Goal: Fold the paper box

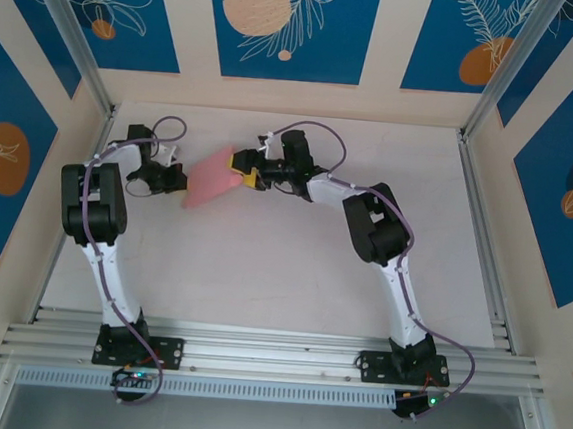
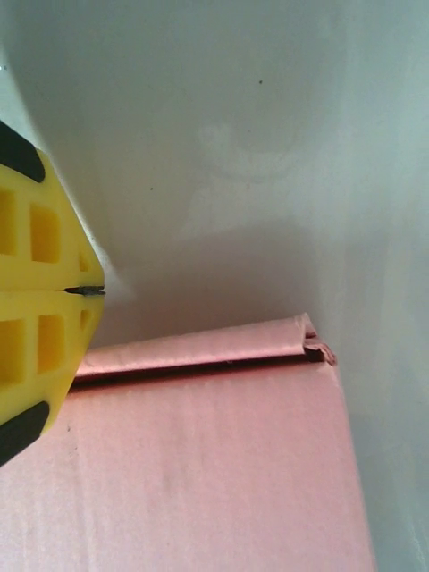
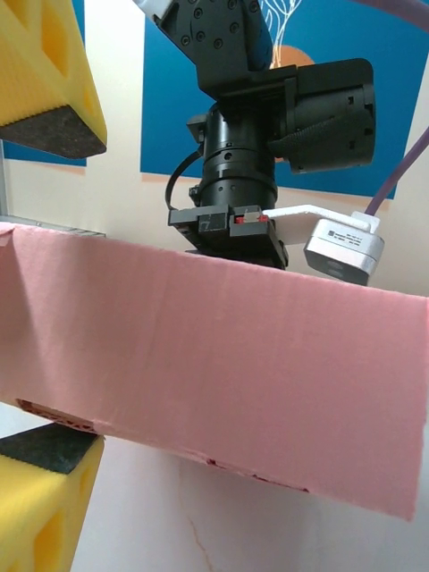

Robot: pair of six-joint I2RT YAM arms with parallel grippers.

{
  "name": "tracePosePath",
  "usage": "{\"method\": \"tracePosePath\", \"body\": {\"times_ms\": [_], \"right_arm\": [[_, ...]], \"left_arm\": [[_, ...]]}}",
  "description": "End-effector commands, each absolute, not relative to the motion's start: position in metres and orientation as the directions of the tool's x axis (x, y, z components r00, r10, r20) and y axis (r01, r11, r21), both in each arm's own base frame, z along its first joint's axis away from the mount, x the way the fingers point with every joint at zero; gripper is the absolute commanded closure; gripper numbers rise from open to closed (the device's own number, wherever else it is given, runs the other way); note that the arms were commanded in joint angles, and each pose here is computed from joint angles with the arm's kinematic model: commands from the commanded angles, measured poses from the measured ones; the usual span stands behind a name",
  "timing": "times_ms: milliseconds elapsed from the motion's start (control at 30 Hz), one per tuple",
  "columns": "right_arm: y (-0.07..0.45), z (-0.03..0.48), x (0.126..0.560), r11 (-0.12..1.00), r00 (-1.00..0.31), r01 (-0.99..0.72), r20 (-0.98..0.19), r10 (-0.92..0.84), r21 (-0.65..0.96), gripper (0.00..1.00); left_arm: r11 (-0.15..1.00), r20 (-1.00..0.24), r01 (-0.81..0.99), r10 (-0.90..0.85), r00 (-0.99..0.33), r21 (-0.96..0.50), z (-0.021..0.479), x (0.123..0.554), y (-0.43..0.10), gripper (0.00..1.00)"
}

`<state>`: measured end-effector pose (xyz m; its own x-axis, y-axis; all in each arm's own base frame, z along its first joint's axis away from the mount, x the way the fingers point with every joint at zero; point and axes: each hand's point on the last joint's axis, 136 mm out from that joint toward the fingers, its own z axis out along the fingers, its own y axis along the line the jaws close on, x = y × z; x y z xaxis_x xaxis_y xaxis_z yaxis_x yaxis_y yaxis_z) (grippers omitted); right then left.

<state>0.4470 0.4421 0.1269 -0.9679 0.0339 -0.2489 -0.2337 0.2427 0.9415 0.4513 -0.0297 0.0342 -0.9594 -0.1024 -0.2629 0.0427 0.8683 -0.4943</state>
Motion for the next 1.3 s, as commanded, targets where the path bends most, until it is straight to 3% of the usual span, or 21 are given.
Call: {"method": "tracePosePath", "body": {"times_ms": [0, 200, 400, 533, 633, 700, 733, 833, 967, 1167, 1267], "right_arm": [[0.449, 0.123, 0.451, 0.215, -0.97, -0.235, -0.244, 0.015, 0.948, 0.21], [0.453, 0.109, 0.455, 0.27, -0.975, -0.214, -0.222, -0.001, 0.939, 0.22], [0.45, 0.108, 0.453, 0.31, -0.982, -0.177, -0.188, 0.006, 0.934, 0.43], [0.442, 0.119, 0.447, 0.331, -0.99, -0.124, -0.138, 0.02, 0.935, 0.49], [0.432, 0.129, 0.439, 0.351, -0.997, -0.055, -0.068, 0.024, 0.935, 0.54], [0.422, 0.136, 0.429, 0.358, -1.0, -0.001, -0.01, 0.025, 0.934, 0.55], [0.416, 0.139, 0.424, 0.36, -0.999, 0.035, 0.027, 0.028, 0.932, 0.55], [0.392, 0.147, 0.405, 0.349, -0.987, 0.159, 0.156, 0.037, 0.923, 0.57], [0.357, 0.153, 0.378, 0.351, -0.957, 0.287, 0.283, 0.063, 0.891, 0.57], [0.323, 0.156, 0.336, 0.376, -0.92, 0.384, 0.384, 0.078, 0.843, 0.57], [0.319, 0.156, 0.321, 0.393, -0.911, 0.401, 0.407, 0.07, 0.828, 0.56]], "left_arm": [[0.858, -0.288, 0.064, -0.1, -0.952, -0.509, 0.05, 0.458, -0.034, 1.0], [0.852, -0.296, 0.074, -0.098, -0.95, -0.519, 0.053, 0.459, -0.036, 1.0], [0.862, -0.355, 0.098, -0.099, -0.93, -0.497, 0.069, 0.458, -0.035, 0.96], [0.884, -0.482, 0.138, -0.108, -0.869, -0.447, 0.103, 0.459, -0.03, 0.66], [0.888, -0.632, 0.207, -0.114, -0.767, -0.411, 0.144, 0.458, -0.033, 0.25], [0.884, -0.743, 0.295, -0.083, -0.665, -0.362, 0.172, 0.453, -0.043, 0.04], [0.883, -0.807, 0.358, -0.038, -0.589, -0.304, 0.187, 0.448, -0.052, 0.0], [0.832, -0.932, 0.554, 0.196, -0.304, -0.006, 0.217, 0.415, -0.099, 0.0], [0.651, -0.891, 0.649, 0.445, 0.093, 0.394, 0.226, 0.349, -0.162, 0.0], [0.429, -0.773, 0.732, 0.6, 0.207, 0.529, 0.202, 0.291, -0.206, 0.0], [0.373, -0.675, 0.715, 0.714, 0.187, 0.592, 0.18, 0.292, -0.217, 0.0]]}}
